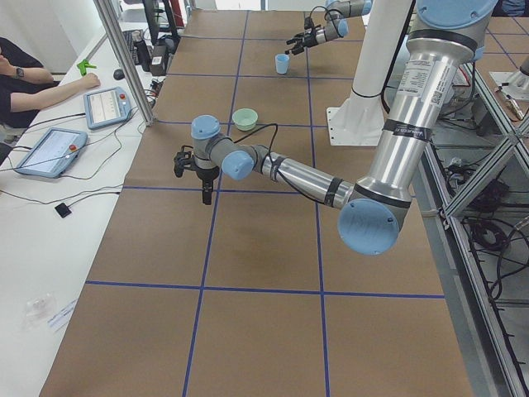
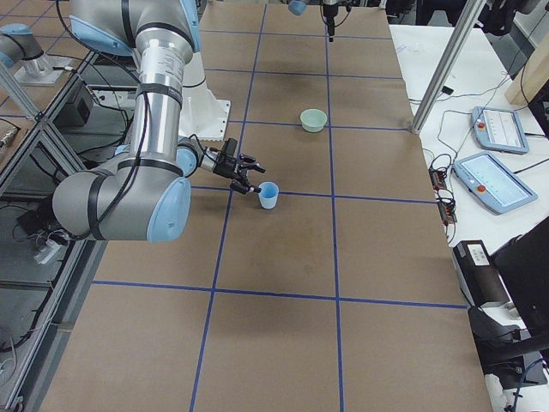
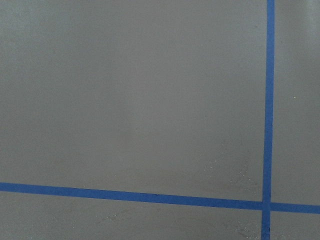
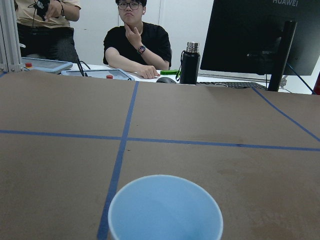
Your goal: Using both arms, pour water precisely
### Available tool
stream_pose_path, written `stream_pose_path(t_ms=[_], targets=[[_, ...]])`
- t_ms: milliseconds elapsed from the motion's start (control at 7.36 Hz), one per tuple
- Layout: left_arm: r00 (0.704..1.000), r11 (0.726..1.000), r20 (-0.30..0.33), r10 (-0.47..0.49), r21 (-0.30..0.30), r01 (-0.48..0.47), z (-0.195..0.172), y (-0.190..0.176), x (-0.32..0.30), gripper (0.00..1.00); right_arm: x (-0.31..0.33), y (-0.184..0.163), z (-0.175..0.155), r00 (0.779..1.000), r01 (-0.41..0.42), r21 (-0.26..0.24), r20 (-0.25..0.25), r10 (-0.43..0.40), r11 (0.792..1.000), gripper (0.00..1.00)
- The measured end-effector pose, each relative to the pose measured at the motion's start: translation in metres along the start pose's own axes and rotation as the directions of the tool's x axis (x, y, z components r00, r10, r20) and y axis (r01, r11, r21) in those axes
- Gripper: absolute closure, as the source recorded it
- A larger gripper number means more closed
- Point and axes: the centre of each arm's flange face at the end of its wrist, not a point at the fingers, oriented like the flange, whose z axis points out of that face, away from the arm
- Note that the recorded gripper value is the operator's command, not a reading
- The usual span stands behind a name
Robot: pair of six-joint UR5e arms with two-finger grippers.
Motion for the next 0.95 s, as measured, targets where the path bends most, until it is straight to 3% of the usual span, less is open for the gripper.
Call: stream_pose_path(t_ms=[272,544,816,952], targets=[[0.999,0.999,-0.033,-0.037,0.021,0.038,-0.012,-0.008,0.029,0.00,-0.014,-0.049,0.014,0.996,0.044,-0.028,-0.080,-0.046,0.999,0.00],[0.987,0.992,-0.108,-0.121,0.006,0.123,-0.025,-0.001,0.108,0.00,-0.035,-0.106,0.034,0.987,0.080,-0.088,-0.136,-0.091,0.993,0.00],[0.959,0.978,-0.192,-0.208,-0.066,0.199,-0.047,0.015,0.214,0.00,-0.056,-0.155,0.057,0.982,0.105,-0.159,-0.136,-0.127,0.982,0.00],[0.951,0.970,-0.200,-0.237,-0.100,0.221,-0.052,0.030,0.267,0.00,-0.056,-0.175,0.072,0.982,0.121,-0.191,-0.121,-0.145,0.974,0.00]])
